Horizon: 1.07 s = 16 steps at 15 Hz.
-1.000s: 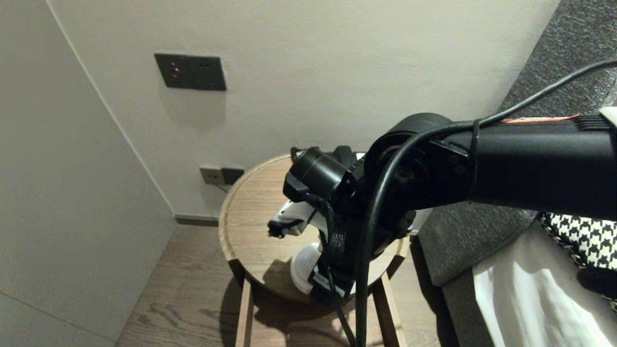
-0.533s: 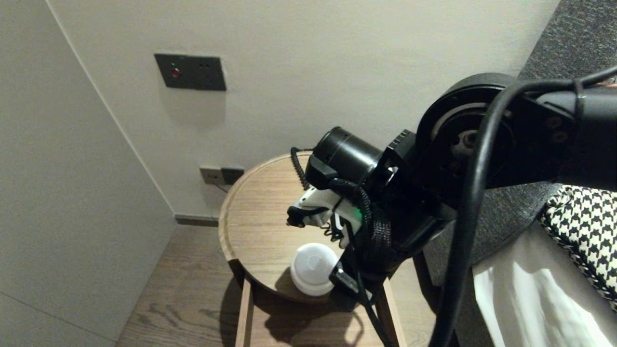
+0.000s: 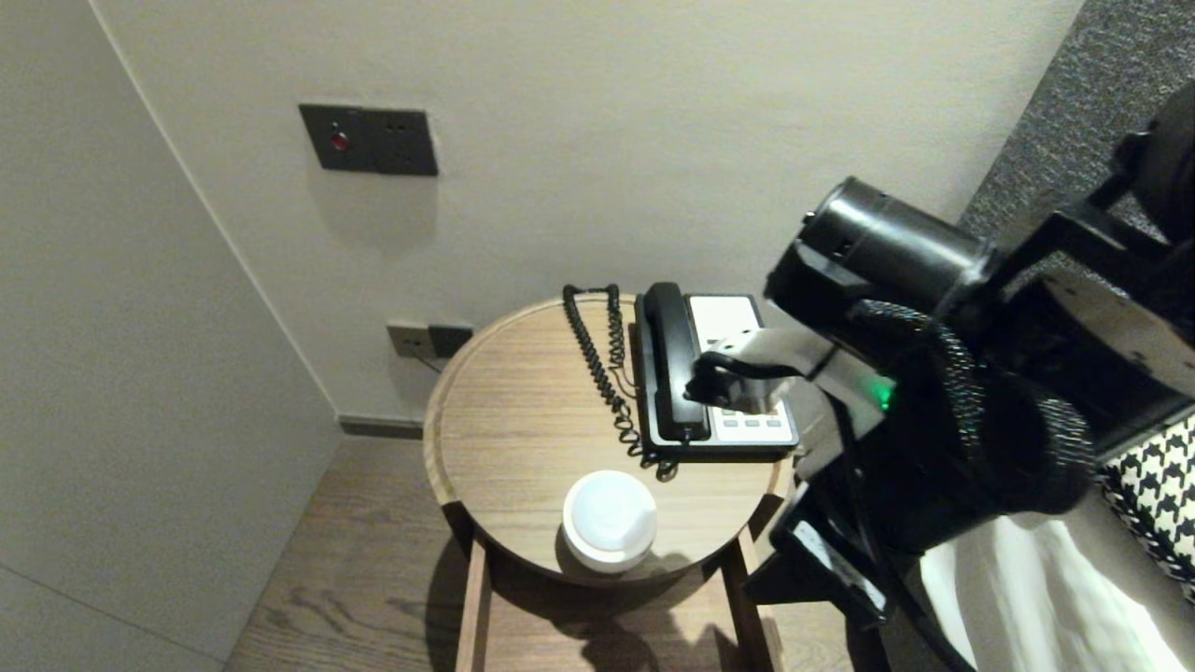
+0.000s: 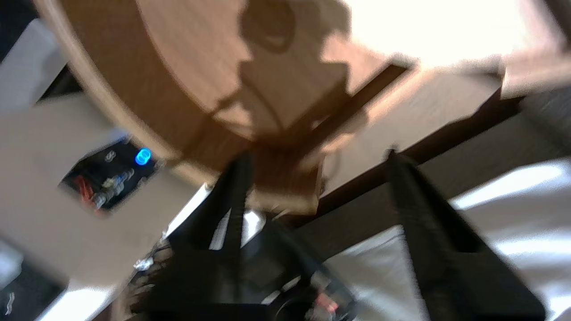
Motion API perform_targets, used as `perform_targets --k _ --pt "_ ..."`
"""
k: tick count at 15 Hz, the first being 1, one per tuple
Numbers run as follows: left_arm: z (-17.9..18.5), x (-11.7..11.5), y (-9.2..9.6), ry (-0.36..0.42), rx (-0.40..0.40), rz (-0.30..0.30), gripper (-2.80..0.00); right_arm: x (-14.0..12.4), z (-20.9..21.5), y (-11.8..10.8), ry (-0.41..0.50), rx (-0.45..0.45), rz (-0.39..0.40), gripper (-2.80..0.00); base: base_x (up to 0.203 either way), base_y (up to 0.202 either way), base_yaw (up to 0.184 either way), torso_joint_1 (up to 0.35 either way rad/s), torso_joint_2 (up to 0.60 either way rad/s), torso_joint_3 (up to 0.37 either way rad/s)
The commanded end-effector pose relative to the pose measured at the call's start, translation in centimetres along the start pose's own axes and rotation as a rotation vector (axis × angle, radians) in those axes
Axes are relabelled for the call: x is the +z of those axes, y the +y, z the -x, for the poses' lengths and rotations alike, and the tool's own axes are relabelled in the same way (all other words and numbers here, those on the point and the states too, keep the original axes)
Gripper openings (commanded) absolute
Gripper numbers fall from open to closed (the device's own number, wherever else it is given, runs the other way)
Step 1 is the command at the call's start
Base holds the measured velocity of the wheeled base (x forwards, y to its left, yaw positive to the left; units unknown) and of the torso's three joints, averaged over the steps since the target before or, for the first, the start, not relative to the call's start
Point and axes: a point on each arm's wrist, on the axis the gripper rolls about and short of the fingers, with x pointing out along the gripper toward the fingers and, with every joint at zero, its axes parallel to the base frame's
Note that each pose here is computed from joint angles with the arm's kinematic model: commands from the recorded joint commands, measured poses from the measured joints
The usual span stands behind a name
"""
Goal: Close the nightstand drawer
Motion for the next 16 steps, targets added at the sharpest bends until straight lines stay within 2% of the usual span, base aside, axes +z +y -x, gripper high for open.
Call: perform_targets --k 1,3,6,11,14,16 --pt "0.0 0.0 0.0 -0.004 0.001 0.0 -2.8 -3.7 2.5 -0.9 -0.015 0.01 -0.065 -2.8 0.0 0.0 0.0 0.0 0.0 0.0" --pt "0.0 0.0 0.0 -0.004 0.003 0.0 -2.8 -6.5 2.7 -1.4 0.02 0.021 -0.126 -2.8 0.0 0.0 0.0 0.0 0.0 0.0" --pt "0.0 0.0 0.0 -0.003 0.001 0.0 -2.8 -11.2 1.2 -1.5 0.057 0.04 -0.17 -2.8 0.0 0.0 0.0 0.0 0.0 0.0" --pt "0.0 0.0 0.0 -0.003 0.001 0.0 -2.8 -18.8 -2.0 -1.3 0.046 0.075 -0.249 -2.8 0.0 0.0 0.0 0.0 0.0 0.0" --pt "0.0 0.0 0.0 -0.004 0.001 0.0 -2.8 -21.0 -3.8 -1.4 0.024 0.084 -0.274 -2.8 0.0 0.0 0.0 0.0 0.0 0.0" --pt "0.0 0.0 0.0 -0.002 0.001 0.0 -2.8 -21.6 -5.0 -1.4 0.014 0.087 -0.274 -2.8 0.0 0.0 0.0 0.0 0.0 0.0"
